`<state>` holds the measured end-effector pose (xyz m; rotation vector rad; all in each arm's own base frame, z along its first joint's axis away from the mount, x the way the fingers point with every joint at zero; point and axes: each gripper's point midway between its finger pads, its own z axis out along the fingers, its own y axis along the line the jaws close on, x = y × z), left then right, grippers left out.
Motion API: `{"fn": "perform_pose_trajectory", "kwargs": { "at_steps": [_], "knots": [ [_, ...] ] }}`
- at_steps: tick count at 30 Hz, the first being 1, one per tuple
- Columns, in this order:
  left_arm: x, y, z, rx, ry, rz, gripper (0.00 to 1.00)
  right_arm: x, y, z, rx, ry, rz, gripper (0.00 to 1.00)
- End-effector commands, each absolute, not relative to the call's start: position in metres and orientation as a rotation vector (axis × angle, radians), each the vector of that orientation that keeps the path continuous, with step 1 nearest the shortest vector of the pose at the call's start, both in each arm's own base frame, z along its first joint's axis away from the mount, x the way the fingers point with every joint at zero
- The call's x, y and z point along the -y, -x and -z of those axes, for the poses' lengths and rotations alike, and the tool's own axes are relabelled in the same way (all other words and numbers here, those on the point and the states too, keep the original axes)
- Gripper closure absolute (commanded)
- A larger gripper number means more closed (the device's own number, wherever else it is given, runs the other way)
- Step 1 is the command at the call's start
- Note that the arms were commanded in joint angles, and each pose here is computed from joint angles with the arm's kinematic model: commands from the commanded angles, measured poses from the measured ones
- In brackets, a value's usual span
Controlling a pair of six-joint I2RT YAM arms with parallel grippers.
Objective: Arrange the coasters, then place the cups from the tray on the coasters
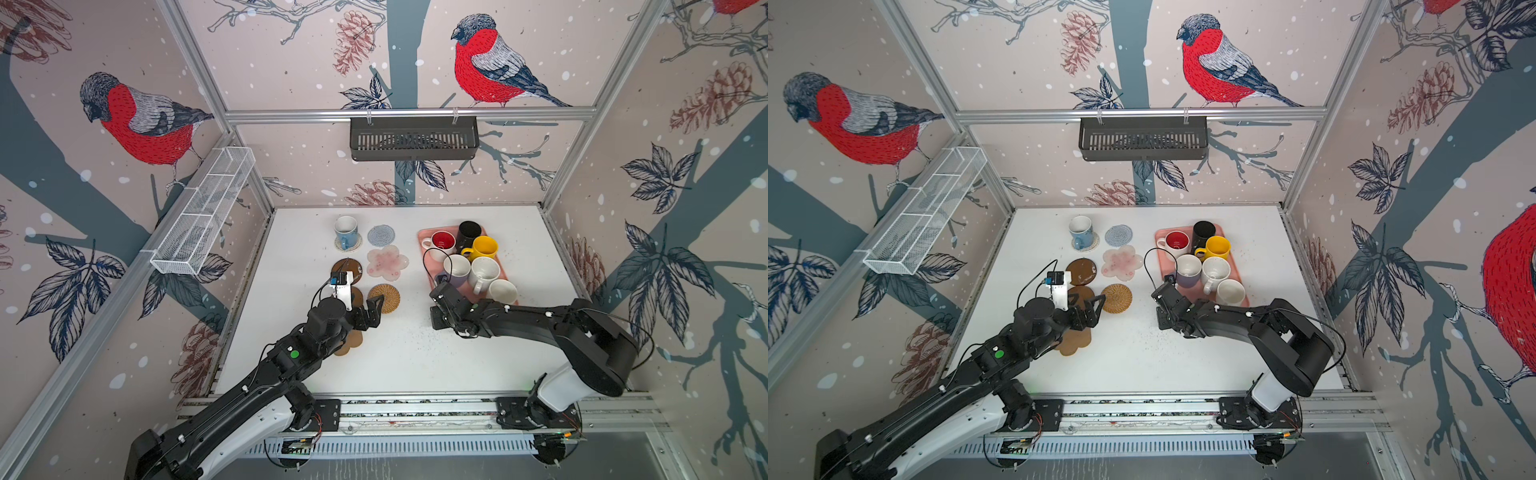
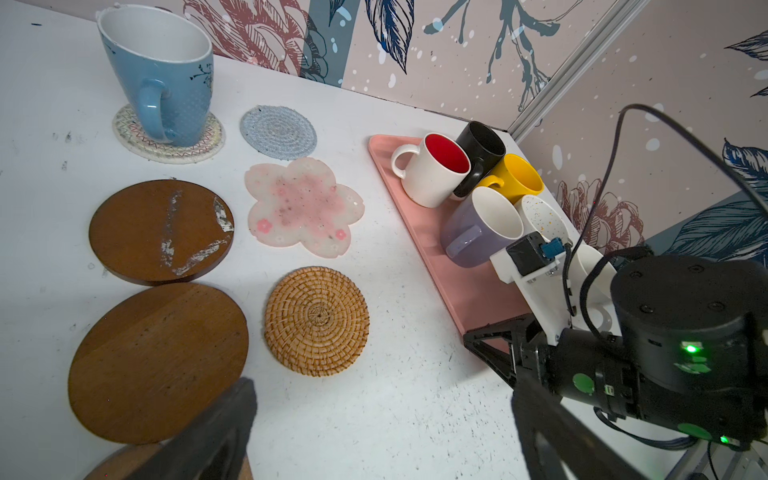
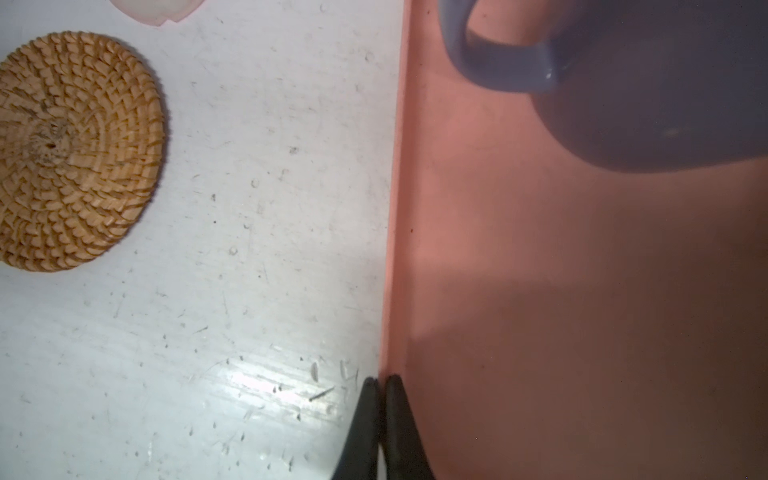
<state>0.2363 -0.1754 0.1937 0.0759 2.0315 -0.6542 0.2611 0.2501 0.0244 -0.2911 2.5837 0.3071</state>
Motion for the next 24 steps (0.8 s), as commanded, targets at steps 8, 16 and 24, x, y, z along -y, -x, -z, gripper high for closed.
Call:
{"fn": "perform_pose_trajectory", "kwargs": {
  "at_steps": [8, 16, 24],
  "knots": [
    [0.171, -0.235, -0.198, -2.029, -0.066, 0.638, 0.04, -0.279, -0.258, -0.014, -2.651, 0.312, -0.429, 0.99],
    [0.177, -0.237, -0.197, -2.043, -0.1, 0.642, 0.05, -0.284, -0.264, -0.021, -2.631, 0.333, -0.433, 0.92],
    [0.183, -0.241, -0.204, -2.059, -0.125, 0.628, 0.07, -0.283, -0.27, -0.041, -2.584, 0.362, -0.424, 0.56]
  ]
}}
